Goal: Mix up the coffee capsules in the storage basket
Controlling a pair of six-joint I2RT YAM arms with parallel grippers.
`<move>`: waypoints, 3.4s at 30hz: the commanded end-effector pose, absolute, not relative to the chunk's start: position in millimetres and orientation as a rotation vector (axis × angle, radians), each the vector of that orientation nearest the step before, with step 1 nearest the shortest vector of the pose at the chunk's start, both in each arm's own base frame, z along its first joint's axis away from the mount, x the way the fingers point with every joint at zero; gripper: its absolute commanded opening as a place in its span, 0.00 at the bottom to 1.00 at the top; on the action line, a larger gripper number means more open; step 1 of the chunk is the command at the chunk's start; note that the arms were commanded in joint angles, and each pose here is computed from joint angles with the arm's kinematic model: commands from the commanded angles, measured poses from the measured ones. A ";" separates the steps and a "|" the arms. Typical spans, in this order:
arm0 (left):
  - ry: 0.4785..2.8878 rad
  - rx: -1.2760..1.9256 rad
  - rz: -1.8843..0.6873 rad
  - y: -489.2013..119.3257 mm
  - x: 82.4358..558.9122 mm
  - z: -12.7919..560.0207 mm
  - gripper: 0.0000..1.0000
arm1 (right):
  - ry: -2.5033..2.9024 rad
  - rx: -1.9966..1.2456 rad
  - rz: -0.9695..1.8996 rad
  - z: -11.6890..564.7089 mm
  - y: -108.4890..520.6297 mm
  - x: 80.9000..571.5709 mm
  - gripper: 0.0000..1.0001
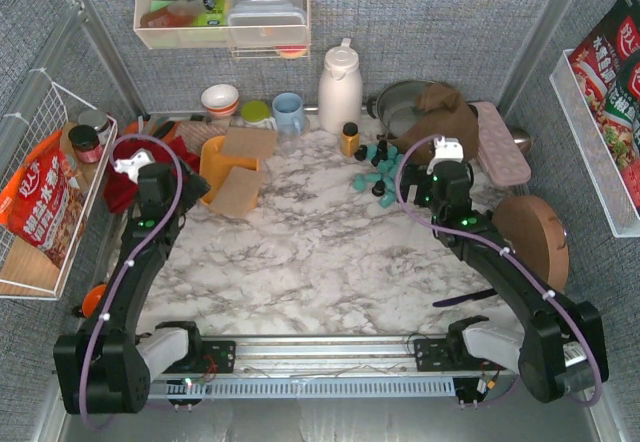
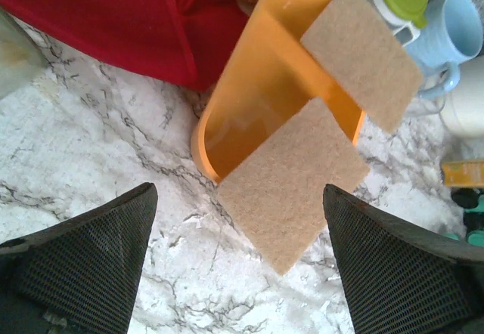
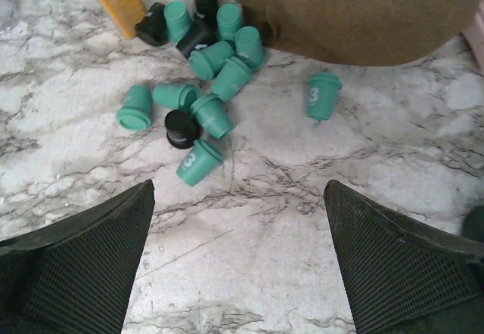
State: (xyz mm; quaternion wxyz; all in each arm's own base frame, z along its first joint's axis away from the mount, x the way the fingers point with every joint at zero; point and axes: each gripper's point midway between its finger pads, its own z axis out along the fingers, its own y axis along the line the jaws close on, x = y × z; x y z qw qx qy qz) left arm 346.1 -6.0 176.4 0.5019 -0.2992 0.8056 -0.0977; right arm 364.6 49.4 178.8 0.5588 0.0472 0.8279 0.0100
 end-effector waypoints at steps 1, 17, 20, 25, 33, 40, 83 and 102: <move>2.056 -0.686 -0.219 -18.1 344.7 162.4 0.99 | 1.981 0.005 0.119 175.6 74.0 369.2 0.99; 2.162 -0.492 -0.152 -38.1 357.5 110.0 0.77 | 2.041 -0.164 0.100 159.3 97.4 367.8 0.99; 2.136 -0.411 -0.196 -51.1 359.2 112.0 0.77 | 2.046 -0.177 0.092 156.7 98.6 368.9 0.99; 2.082 -0.388 -0.233 -59.7 359.1 121.3 0.74 | 2.062 -0.184 0.060 149.6 97.4 371.3 0.99; 2.024 -0.461 -0.296 -66.8 354.9 117.0 0.75 | 2.084 -0.199 0.048 143.1 99.8 374.4 0.99; 2.038 -0.508 -0.331 -74.4 349.6 97.8 0.79 | 2.085 -0.203 0.046 142.6 100.7 374.2 0.99; 1.639 -0.763 -0.660 -91.5 363.7 109.3 0.65 | 2.106 -0.247 0.013 136.5 105.6 374.6 0.99; 1.530 -0.681 -0.644 -88.6 354.9 156.2 0.00 | 2.108 -0.264 -0.008 137.9 106.2 373.7 0.99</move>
